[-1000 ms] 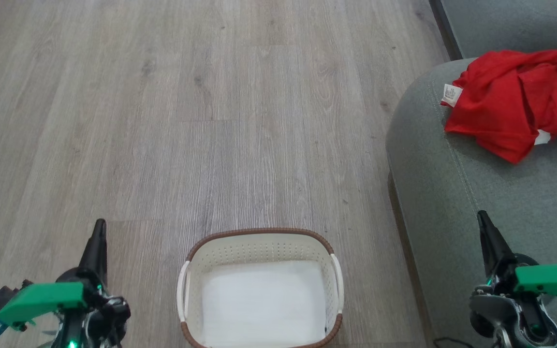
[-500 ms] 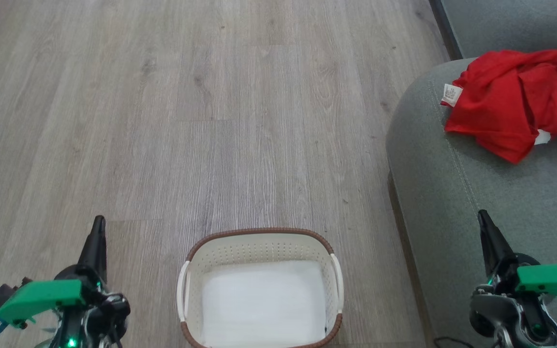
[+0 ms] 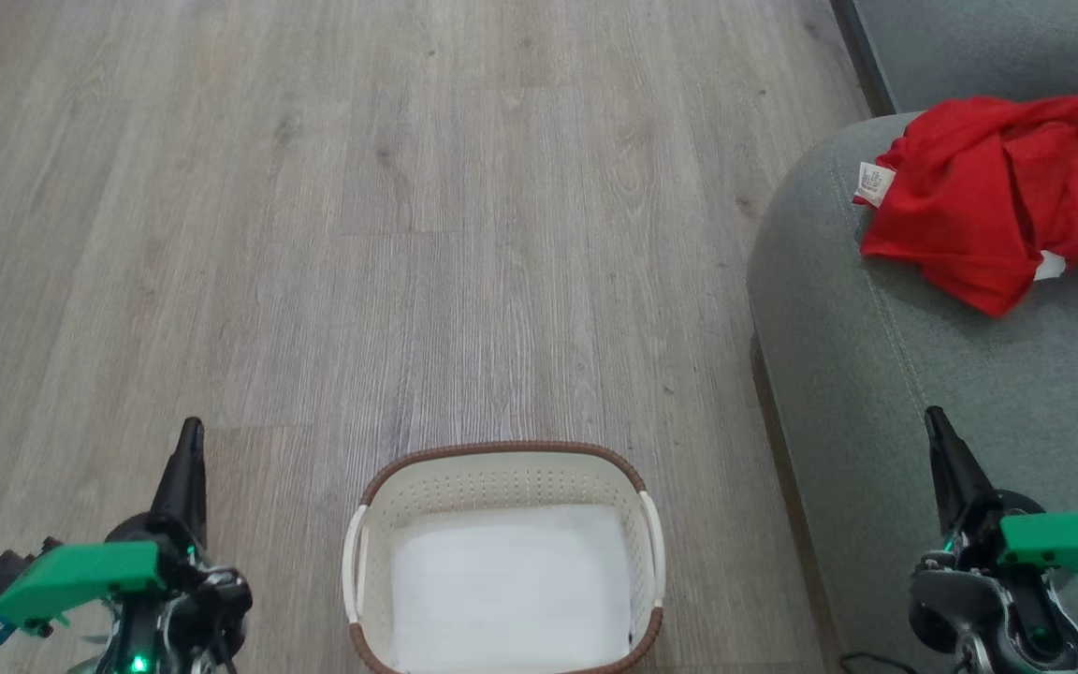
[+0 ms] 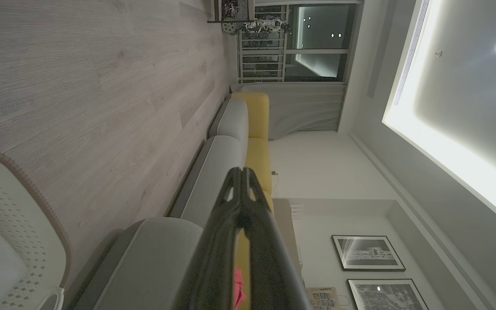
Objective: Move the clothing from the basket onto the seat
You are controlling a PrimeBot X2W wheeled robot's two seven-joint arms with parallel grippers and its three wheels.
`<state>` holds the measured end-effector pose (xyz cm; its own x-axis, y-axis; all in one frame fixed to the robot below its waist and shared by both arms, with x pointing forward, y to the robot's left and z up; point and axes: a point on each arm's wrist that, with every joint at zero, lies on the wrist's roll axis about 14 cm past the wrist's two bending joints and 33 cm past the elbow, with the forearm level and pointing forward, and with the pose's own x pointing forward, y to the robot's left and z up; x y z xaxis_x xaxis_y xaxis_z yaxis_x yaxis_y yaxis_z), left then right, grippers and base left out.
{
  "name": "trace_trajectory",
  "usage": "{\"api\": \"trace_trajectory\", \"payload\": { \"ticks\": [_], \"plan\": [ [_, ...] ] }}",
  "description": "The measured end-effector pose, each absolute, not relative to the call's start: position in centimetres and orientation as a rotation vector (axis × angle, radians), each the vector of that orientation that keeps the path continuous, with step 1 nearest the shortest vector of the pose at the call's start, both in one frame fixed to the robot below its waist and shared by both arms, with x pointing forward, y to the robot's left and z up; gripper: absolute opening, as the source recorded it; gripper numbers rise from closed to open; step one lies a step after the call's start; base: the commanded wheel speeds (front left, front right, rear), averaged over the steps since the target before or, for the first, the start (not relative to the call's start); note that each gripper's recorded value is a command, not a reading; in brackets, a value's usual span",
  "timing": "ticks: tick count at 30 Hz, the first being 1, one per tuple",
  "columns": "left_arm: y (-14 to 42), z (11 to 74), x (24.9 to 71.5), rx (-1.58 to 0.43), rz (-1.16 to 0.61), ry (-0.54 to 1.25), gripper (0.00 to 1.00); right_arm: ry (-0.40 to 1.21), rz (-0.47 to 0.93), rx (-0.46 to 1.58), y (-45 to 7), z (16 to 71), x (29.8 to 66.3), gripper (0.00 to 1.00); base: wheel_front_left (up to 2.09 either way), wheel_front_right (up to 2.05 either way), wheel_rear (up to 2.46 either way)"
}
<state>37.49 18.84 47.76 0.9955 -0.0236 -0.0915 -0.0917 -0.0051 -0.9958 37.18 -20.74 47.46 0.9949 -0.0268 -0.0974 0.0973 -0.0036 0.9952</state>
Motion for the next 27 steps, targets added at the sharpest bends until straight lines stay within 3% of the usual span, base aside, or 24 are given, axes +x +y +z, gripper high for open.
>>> {"api": "trace_trajectory", "payload": {
  "ticks": [27],
  "plan": [
    [18.83, 47.76, 37.49, -1.576, 0.054, 0.09, 0.0, 0.055, -0.098, 1.572, -20.74, 47.47, 37.18, 0.0, 0.0, 0.0, 0.0]
  ]
}}
